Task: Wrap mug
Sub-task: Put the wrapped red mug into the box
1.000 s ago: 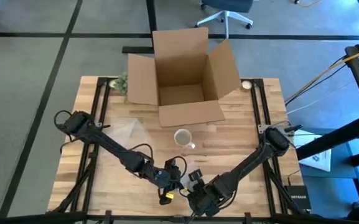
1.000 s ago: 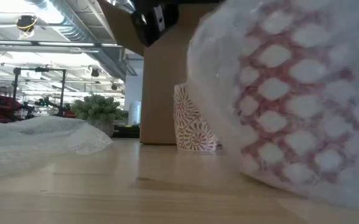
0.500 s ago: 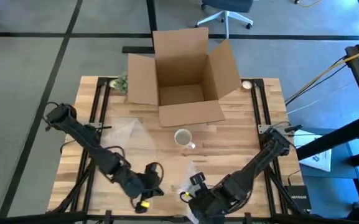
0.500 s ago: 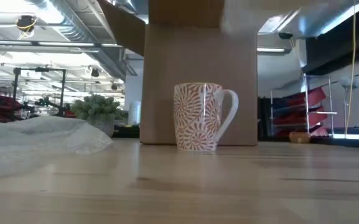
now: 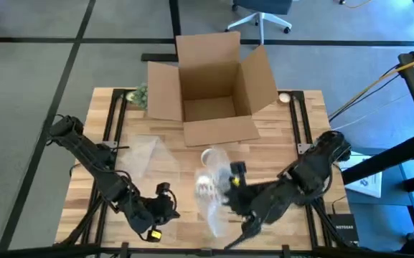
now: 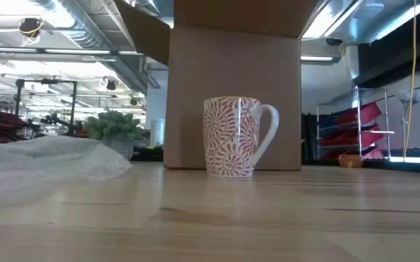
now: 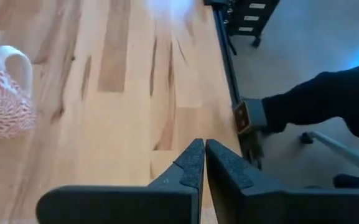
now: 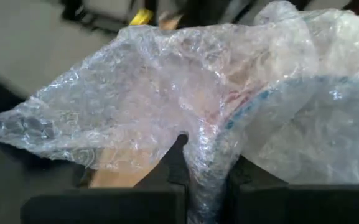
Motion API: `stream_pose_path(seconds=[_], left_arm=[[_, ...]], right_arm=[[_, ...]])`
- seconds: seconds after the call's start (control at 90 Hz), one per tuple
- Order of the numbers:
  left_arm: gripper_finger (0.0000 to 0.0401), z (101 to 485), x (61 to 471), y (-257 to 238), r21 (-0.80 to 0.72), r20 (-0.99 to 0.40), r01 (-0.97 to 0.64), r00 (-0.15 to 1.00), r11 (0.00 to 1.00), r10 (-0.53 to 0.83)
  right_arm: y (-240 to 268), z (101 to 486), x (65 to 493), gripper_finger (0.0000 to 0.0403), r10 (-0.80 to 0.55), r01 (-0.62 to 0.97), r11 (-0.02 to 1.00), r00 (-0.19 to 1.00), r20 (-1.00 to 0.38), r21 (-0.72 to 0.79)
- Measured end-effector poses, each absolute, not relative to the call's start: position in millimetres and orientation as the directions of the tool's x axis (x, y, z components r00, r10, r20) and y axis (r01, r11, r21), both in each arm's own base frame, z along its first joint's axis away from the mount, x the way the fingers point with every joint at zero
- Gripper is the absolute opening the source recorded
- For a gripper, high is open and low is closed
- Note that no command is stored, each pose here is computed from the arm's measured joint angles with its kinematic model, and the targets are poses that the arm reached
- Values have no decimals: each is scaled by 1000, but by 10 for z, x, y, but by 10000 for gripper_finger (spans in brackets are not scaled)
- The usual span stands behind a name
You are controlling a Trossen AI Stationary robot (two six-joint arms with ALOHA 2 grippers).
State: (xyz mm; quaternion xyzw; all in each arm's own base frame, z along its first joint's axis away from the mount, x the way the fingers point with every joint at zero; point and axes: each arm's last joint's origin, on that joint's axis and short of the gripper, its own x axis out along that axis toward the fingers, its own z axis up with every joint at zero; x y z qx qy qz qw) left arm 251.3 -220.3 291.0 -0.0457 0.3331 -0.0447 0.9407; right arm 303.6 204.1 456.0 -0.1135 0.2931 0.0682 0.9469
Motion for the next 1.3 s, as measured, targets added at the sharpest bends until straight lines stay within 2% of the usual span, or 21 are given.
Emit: stream_pose_path(seconds=[0.122, 0.256, 0.433, 0.678, 0.8, 0.944, 1.156, 1.3], left_arm=[[0, 2908, 2518, -2190, -81, -613, 36, 786, 996, -79], [0, 2909, 2532, -2170, -69, -605, 15, 794, 998, -53], [0, 2909, 2551, -2146, -62, -601, -4, 799, 998, -34], [0, 2909, 2615, -2066, -62, -598, -40, 801, 997, -5], [0, 2906, 2640, -2035, -69, -599, -58, 801, 996, 5], [0, 2905, 2664, -2006, -91, -598, -86, 801, 992, 14], [0, 2908, 2677, -1986, -110, -585, -137, 810, 984, 47], [0, 2912, 2680, -1986, -128, -580, -153, 813, 980, 51]], right_arm=[[1764, 4748, 3071, 12, -3, -114, 971, 874, -486, -211], [1339, 4860, 3181, 12, -134, 18, 965, 890, -436, -260], [588, 4859, 3388, 12, -318, 194, 933, 837, -445, -303], [-488, 4767, 3501, 12, -428, 363, 904, 756, -496, -226], [-926, 4551, 3559, 12, -438, 432, 889, 701, -563, -154], [-1272, 4183, 3648, 12, -387, 462, 884, 635, -669, -73], [-1463, 3518, 3785, 12, -286, 455, 890, 518, -807, -23], [-1497, 3139, 3845, 12, -252, 454, 891, 504, -826, 5]])
